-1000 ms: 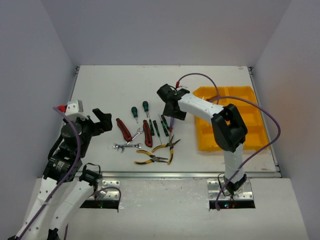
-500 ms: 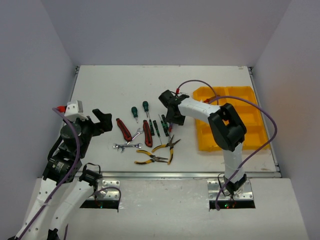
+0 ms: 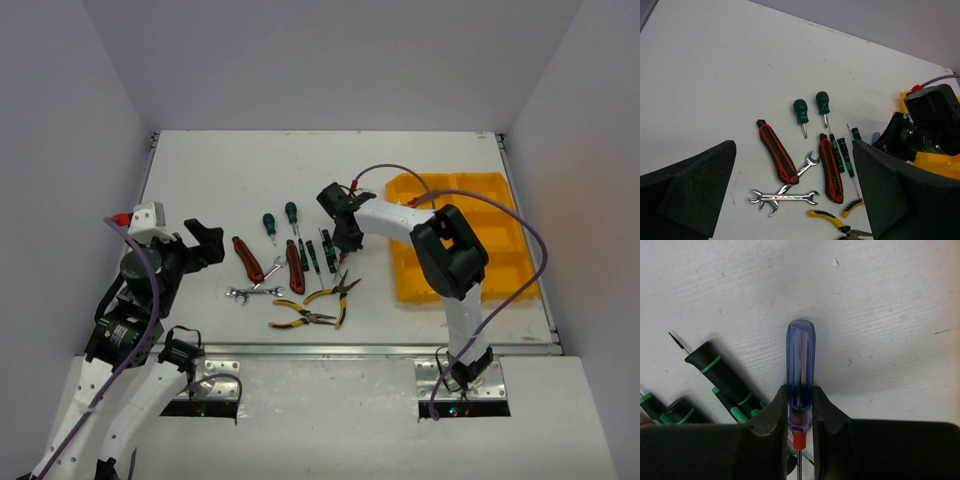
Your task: Sort the tools into containers
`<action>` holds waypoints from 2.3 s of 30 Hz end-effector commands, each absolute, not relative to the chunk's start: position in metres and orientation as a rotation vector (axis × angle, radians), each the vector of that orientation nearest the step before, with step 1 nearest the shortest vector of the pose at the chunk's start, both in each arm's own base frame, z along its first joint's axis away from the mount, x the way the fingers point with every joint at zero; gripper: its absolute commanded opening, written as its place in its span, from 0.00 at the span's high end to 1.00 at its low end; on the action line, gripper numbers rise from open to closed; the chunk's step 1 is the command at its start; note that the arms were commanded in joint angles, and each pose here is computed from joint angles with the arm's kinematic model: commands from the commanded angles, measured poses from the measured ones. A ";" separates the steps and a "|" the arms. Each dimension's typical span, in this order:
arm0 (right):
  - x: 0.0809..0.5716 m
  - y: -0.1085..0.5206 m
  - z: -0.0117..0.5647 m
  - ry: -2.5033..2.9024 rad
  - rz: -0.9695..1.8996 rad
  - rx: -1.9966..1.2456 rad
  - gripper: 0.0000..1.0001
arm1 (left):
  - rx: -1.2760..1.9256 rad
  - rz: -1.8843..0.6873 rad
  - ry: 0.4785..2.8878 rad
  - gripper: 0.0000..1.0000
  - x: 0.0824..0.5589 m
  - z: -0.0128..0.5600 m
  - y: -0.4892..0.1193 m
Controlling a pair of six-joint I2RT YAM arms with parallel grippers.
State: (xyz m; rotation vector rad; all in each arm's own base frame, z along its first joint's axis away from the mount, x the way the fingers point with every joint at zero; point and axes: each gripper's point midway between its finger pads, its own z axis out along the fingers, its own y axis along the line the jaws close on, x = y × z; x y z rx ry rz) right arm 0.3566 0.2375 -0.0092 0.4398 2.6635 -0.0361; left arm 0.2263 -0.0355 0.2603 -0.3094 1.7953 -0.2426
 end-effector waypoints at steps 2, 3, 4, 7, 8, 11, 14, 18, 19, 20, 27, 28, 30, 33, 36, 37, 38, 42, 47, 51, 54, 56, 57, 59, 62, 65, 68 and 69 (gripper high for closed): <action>0.360 0.227 0.014 2.620 0.028 0.576 1.00 | -0.297 -0.277 1.743 0.00 0.228 0.274 -0.040; 0.362 0.226 0.023 2.608 0.058 0.590 1.00 | -0.297 -0.277 1.743 0.00 0.228 0.274 -0.040; 0.365 0.225 0.032 2.595 0.087 0.603 1.00 | -0.298 -0.276 1.742 0.00 0.227 0.274 -0.040; 0.377 0.217 0.073 2.512 0.175 0.644 1.00 | -0.300 -0.274 1.742 0.00 0.227 0.274 -0.039; 0.382 0.211 0.084 2.486 0.195 0.661 1.00 | -0.300 -0.274 1.742 0.00 0.227 0.274 -0.039; 0.402 0.191 0.121 2.408 0.273 0.714 1.00 | -0.301 -0.273 1.743 0.00 0.228 0.273 -0.039; 0.429 0.138 0.144 2.310 0.256 0.870 1.00 | -0.301 -0.271 1.747 0.00 0.228 0.272 -0.039; 0.446 0.090 0.148 2.232 0.208 1.067 1.00 | -0.304 -0.269 1.746 0.00 0.228 0.273 -0.039; 0.454 0.074 0.148 2.205 0.198 1.122 1.00 | -0.307 -0.267 1.746 0.00 0.228 0.273 -0.038; 0.462 0.067 0.148 2.192 0.196 1.155 1.00 | -0.307 -0.267 1.747 0.00 0.228 0.272 -0.038; 0.487 0.021 0.129 2.220 0.112 1.314 1.00 | -0.310 -0.266 1.745 0.00 0.228 0.272 -0.038; 0.485 0.021 0.125 2.234 0.104 1.323 0.99 | -0.310 -0.266 1.745 0.00 0.227 0.272 -0.038; 0.482 0.016 0.124 2.223 0.084 1.348 0.87 | -0.308 -0.267 1.746 0.00 0.228 0.272 -0.038; 0.471 0.009 0.120 2.187 0.042 1.389 0.64 | -0.311 -0.266 1.748 0.00 0.228 0.272 -0.038; 0.472 0.008 0.127 2.167 0.059 1.368 0.49 | -0.311 -0.267 1.744 0.00 0.227 0.273 -0.038; 0.473 0.009 0.131 2.168 0.068 1.358 0.43 | -0.311 -0.268 1.743 0.00 0.227 0.273 -0.038; 0.474 0.010 0.134 2.169 0.078 1.347 0.38 | -0.311 -0.270 1.741 0.00 0.227 0.273 -0.038; 0.481 0.018 0.156 2.158 0.164 1.261 0.25 | -0.310 -0.269 1.742 0.00 0.227 0.273 -0.038; 0.477 0.067 0.204 2.192 0.230 0.809 0.20 | -0.314 -0.261 1.748 0.00 0.228 0.271 -0.037; 0.447 0.147 0.222 2.259 0.334 0.311 0.14 | -0.337 -0.233 1.762 0.00 0.230 0.268 -0.033; 0.414 0.184 0.205 2.366 0.348 0.067 0.14 | -0.343 -0.229 1.766 0.00 0.231 0.266 -0.032; 0.400 0.203 0.197 2.392 0.316 -0.035 0.15 | -0.345 -0.227 1.766 0.00 0.231 0.266 -0.032; 0.396 0.205 0.188 2.416 0.243 -0.071 0.17 | -0.347 -0.227 1.767 0.00 0.231 0.266 -0.032; 0.382 0.229 0.172 2.443 0.179 -0.195 0.27 | -0.343 -0.230 1.767 0.00 0.231 0.266 -0.033; 0.375 0.244 0.138 2.500 0.141 -0.262 0.40 | -0.342 -0.231 1.769 0.00 0.231 0.266 -0.033; 0.372 0.261 0.114 2.532 0.123 -0.329 0.46 | -0.340 -0.233 1.769 0.00 0.231 0.266 -0.034; 0.373 0.271 0.088 2.578 0.093 -0.378 0.50 | -0.339 -0.236 1.768 0.00 0.231 0.266 -0.034; 0.374 0.274 0.081 2.592 0.092 -0.382 0.51 | -0.338 -0.237 1.767 0.00 0.231 0.266 -0.034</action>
